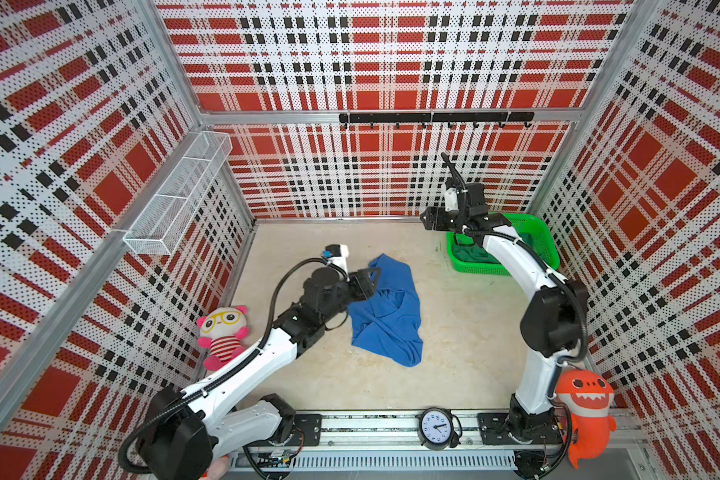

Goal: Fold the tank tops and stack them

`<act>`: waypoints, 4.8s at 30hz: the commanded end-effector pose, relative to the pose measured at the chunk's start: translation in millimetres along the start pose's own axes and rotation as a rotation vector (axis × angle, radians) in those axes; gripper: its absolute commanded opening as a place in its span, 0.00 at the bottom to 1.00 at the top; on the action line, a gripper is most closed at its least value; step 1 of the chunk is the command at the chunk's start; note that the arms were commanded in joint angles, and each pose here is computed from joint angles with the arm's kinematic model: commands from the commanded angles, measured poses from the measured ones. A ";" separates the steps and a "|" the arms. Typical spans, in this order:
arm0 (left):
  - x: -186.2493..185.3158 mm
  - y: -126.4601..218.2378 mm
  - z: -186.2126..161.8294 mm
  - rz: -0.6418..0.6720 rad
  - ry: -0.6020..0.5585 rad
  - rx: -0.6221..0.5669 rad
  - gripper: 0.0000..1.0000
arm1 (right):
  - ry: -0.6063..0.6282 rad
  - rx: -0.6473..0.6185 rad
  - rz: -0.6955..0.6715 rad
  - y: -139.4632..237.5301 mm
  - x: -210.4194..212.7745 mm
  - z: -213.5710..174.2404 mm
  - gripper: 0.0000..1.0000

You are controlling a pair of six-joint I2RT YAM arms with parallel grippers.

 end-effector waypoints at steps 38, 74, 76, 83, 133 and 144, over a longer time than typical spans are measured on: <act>116.7 7.7 -107.4 0.214 0.254 0.192 0.00 | 0.113 0.252 -0.053 -79.3 18.4 -144.6 0.00; 84.1 -20.4 -76.0 0.098 0.219 0.116 0.00 | -0.346 0.527 0.272 26.6 197.1 -248.2 0.50; 83.4 -20.4 -74.7 0.093 0.215 0.114 0.00 | -0.354 0.544 0.262 23.6 196.9 -252.7 0.47; 82.6 -20.1 -72.4 0.086 0.207 0.112 0.00 | -0.346 0.600 0.200 14.8 194.1 -264.3 0.55; 128.6 -57.1 -82.4 0.358 0.001 0.213 0.33 | -0.346 0.438 -0.373 102.0 -0.5 -263.4 0.07; 100.9 -39.8 -46.0 0.537 -0.217 0.170 0.70 | -0.289 0.469 -0.302 98.9 5.3 -260.2 0.32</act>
Point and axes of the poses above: each gripper's point midway between its finger pads, its own y axis back along the fingers, its own x axis along the line the jaws close on, z = x × y, the point moved 8 cm from there along y, back along the fingers, and after that the axes turned 13 degrees about y, right-handed, at the moved point
